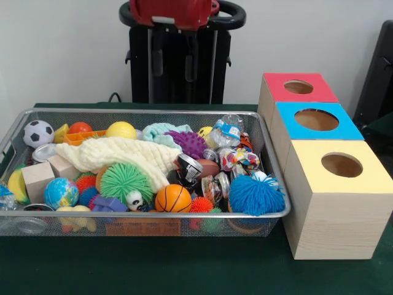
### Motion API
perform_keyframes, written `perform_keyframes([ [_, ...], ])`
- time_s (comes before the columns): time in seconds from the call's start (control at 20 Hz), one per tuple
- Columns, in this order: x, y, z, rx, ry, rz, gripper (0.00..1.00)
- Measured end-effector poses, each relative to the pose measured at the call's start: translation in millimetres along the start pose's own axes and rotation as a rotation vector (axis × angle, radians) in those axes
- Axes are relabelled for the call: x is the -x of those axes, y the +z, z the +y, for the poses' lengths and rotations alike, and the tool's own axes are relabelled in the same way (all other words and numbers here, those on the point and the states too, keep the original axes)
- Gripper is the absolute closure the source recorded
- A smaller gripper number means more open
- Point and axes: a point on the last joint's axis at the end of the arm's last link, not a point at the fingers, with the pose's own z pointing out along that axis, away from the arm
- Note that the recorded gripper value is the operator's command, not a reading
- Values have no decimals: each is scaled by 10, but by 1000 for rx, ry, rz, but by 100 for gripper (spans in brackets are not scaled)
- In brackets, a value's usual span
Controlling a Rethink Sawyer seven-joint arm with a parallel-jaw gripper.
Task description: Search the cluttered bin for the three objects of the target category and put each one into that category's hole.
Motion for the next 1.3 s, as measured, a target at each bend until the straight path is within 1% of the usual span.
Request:
perform_keyframes([
  [0.05,-69,65,5,-13,-34,-10,0],
  [0.15,-144,138,25,-24,-73,-23,0],
  [0.2,-196,192,47,-29,-102,-35,0],
  [0.25,-302,295,99,-33,-154,-56,0],
  [0.3,-368,355,132,-32,-184,-68,0],
  [0.35,-468,446,192,-28,-229,-87,0],
  [0.4,-516,492,224,-24,-251,-96,0],
  [0.55,-797,754,450,10,-374,-145,0],
  [0.65,-882,820,514,21,-402,-150,0],
  [0.75,-1086,960,632,40,-450,-143,0],
  [0.85,-1209,1043,682,45,-472,-127,0],
  [1.05,-1358,1182,704,44,-493,-96,0],
  [1.3,-1473,1442,617,45,-493,-46,0],
])
